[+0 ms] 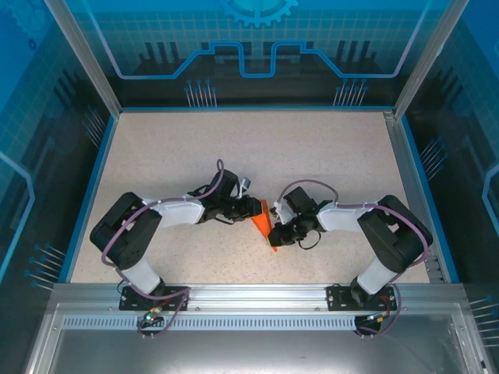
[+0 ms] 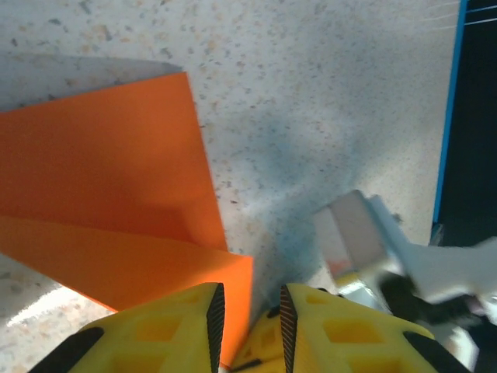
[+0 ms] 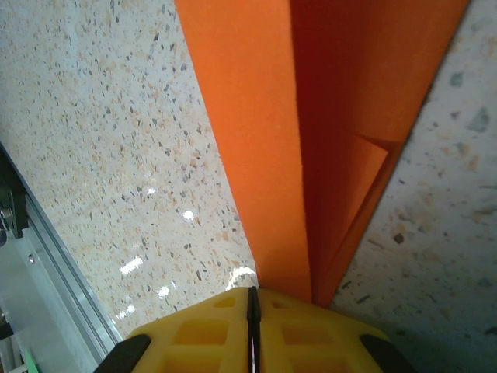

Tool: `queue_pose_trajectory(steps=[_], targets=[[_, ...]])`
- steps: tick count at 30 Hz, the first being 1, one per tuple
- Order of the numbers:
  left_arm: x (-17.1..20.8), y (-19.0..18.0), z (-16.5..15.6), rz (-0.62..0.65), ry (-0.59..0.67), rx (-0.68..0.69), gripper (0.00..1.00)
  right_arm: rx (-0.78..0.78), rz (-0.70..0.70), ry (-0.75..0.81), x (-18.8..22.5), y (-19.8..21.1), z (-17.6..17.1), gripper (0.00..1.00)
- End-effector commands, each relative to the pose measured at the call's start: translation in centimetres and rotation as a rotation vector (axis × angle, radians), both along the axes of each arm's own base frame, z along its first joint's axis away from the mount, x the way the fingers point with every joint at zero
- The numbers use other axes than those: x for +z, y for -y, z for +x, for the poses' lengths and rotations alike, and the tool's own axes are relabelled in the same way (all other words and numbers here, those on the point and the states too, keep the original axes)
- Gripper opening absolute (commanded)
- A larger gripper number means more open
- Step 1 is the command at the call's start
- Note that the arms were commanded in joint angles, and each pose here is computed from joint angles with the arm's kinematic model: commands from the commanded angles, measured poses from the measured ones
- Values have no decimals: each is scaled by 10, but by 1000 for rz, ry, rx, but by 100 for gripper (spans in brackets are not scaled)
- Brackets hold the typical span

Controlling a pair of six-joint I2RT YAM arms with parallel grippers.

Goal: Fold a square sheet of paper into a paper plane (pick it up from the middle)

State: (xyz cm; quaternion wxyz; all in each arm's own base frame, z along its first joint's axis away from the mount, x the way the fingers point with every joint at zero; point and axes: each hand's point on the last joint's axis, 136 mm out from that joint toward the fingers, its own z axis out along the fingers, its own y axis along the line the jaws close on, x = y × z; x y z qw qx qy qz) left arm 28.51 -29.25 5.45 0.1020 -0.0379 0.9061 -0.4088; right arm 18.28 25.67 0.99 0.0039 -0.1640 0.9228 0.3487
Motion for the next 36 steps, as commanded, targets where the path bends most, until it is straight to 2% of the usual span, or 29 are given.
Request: queue_pose_trajectory(steps=[1,7,13,17,27,36], targets=[[-13,3,6,24,-3,0,28,-31,-54,-37,-9,16,-8,11],[-43,-7,9,123,-53,43,28,-37,-7,-17,10,10,-5,14],[-53,-14,0,146,-73,33,27,-53,95,38,46,-7,6,19],[-56,-16,-2,154,-81,37,26,-74,117,57,56,-14,17,19],[-56,-16,-2,155,-87,37,26,-189,90,45,41,-11,37,19],[-54,-13,0,150,-86,32,26,-199,84,3,27,-13,36,18]])
